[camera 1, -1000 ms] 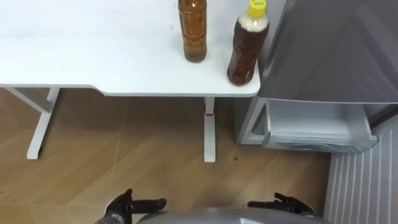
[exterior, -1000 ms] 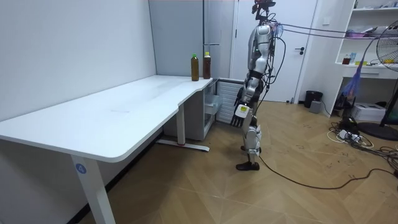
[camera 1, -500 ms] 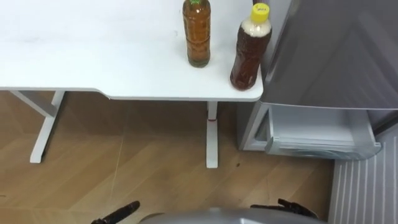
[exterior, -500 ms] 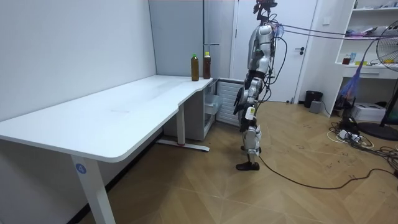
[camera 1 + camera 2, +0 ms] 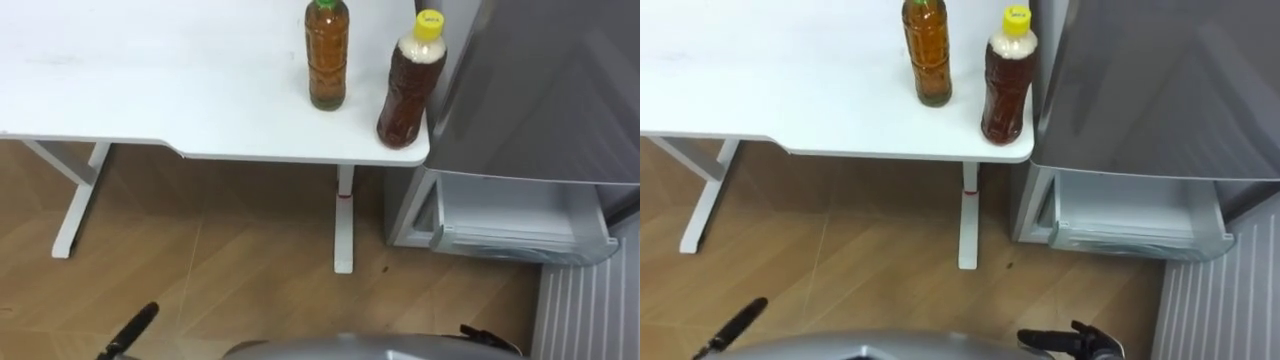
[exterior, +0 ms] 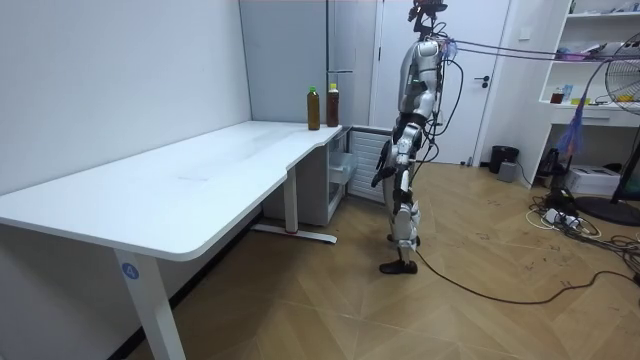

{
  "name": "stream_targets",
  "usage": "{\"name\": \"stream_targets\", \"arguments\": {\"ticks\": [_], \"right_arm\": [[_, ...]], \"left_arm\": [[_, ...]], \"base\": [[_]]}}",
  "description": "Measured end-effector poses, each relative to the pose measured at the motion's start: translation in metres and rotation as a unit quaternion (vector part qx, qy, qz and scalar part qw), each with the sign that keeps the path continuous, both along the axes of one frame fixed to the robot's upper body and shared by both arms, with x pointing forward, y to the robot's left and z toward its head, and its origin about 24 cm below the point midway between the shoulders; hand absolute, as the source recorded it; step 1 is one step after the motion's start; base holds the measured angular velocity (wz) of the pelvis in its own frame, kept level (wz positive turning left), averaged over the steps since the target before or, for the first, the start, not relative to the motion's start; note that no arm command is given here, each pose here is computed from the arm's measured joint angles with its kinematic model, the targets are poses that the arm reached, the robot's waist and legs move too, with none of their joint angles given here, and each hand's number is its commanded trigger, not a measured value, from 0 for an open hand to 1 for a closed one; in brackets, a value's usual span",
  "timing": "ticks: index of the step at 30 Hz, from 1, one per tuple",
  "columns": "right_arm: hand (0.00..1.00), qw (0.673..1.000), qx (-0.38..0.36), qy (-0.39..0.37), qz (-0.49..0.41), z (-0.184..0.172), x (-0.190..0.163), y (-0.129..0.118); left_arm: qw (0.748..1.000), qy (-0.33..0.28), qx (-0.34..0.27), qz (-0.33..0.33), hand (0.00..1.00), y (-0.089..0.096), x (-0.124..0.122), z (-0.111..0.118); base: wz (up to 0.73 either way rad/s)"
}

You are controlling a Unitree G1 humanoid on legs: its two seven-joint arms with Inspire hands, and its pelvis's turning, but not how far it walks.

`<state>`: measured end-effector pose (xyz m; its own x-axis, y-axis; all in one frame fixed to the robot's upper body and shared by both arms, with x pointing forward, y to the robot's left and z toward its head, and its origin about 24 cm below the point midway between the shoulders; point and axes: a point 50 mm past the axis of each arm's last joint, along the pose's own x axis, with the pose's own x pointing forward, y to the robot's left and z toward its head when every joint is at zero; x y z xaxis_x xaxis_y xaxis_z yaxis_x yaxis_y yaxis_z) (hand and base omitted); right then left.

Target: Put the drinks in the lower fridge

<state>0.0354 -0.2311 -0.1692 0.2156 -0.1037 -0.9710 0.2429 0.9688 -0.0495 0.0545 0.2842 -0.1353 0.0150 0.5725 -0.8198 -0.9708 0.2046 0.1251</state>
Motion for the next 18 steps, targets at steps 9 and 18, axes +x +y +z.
{"name": "stream_targets", "arguments": {"ticks": [9, 18], "right_arm": [[0.0, 0.999, -0.007, -0.024, 0.021, 0.002, 0.007, -0.001], [0.0, 0.998, -0.016, -0.037, 0.044, 0.003, 0.008, -0.003]], "left_arm": [[0.972, -0.091, 0.209, -0.047, 0.0, 0.02, 0.067, 0.068], [0.915, -0.214, 0.336, -0.07, 0.0, 0.018, 0.104, 0.133]], "base": [[0.04], [-0.01]]}}
